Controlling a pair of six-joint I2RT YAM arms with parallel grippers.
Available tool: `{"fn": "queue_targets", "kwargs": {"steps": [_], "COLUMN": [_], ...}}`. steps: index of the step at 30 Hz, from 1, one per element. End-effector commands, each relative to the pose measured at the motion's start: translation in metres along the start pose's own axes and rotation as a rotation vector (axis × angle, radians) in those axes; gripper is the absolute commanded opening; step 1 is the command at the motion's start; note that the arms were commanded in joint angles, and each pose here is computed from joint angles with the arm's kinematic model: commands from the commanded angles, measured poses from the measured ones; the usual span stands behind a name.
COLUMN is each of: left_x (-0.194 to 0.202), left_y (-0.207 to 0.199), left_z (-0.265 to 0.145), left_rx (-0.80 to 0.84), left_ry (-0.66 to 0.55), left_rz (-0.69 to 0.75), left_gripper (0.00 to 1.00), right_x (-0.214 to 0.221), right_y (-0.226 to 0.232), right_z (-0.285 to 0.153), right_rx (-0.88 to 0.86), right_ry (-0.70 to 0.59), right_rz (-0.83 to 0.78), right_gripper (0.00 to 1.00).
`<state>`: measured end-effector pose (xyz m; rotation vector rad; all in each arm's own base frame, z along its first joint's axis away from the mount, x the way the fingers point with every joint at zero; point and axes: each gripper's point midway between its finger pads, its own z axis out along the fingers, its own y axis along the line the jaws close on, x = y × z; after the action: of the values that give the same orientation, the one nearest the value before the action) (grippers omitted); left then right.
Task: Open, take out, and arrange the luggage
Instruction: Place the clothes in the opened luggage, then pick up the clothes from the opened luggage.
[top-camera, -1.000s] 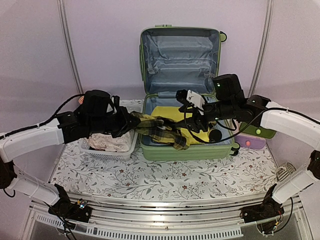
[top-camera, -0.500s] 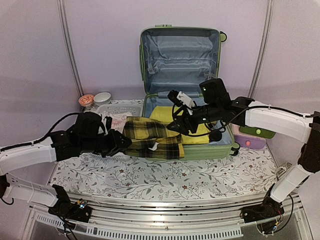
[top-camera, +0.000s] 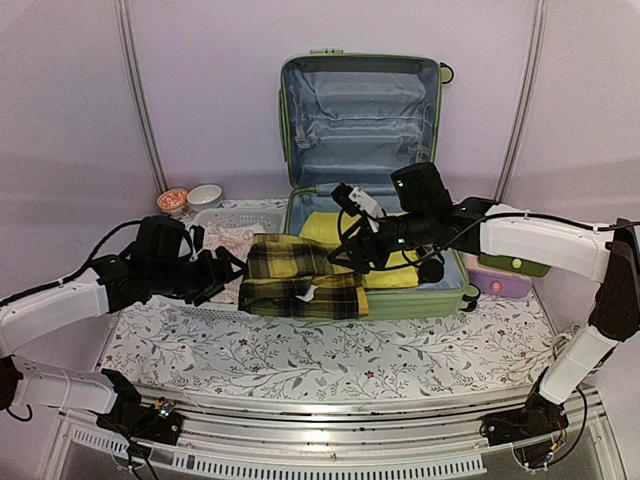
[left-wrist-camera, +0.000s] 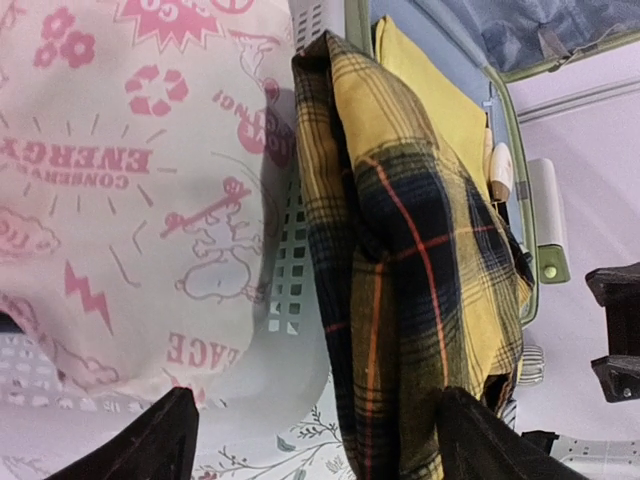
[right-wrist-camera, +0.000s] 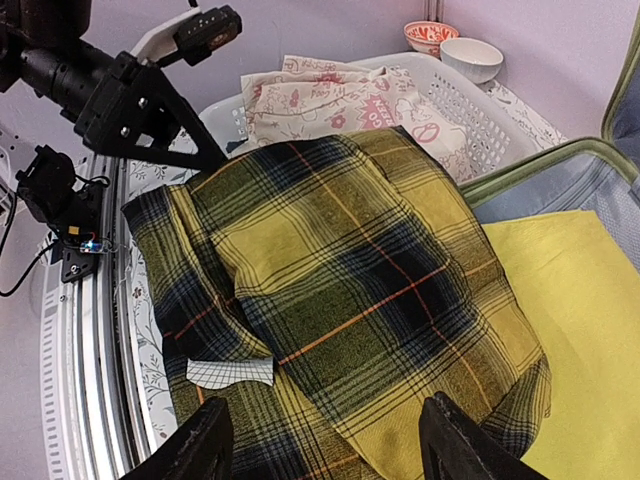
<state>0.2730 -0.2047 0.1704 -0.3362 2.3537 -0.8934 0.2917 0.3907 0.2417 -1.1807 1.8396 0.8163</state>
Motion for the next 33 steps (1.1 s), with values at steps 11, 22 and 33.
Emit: {"fn": "queue_targets", "kwargs": {"steps": [11, 22, 33], "left_x": [-0.009, -0.013, -0.048], "left_y": [-0.026, -0.040, -0.053], "left_z": [0.011, 0.033, 0.041], "left_rx": [0.433, 0.536, 0.496], "left_ry": [0.199, 0.256, 0.153], "left_rz": [-0.016, -0.023, 0.124], "left_gripper": [0.98, 0.66, 0.14], "right_x": [-0.004, -0.002, 0.003], "right_y": [0.002, 0.000, -0.002], "right_z": [0.002, 0.007, -0.002], "right_rx": [-0.025, -0.027, 0.007], "right_ry": [-0.004, 0.006, 0.021], "right_rz": [0.019, 0.017, 0.019], "right_gripper": [0.65, 0.65, 0.65]}}
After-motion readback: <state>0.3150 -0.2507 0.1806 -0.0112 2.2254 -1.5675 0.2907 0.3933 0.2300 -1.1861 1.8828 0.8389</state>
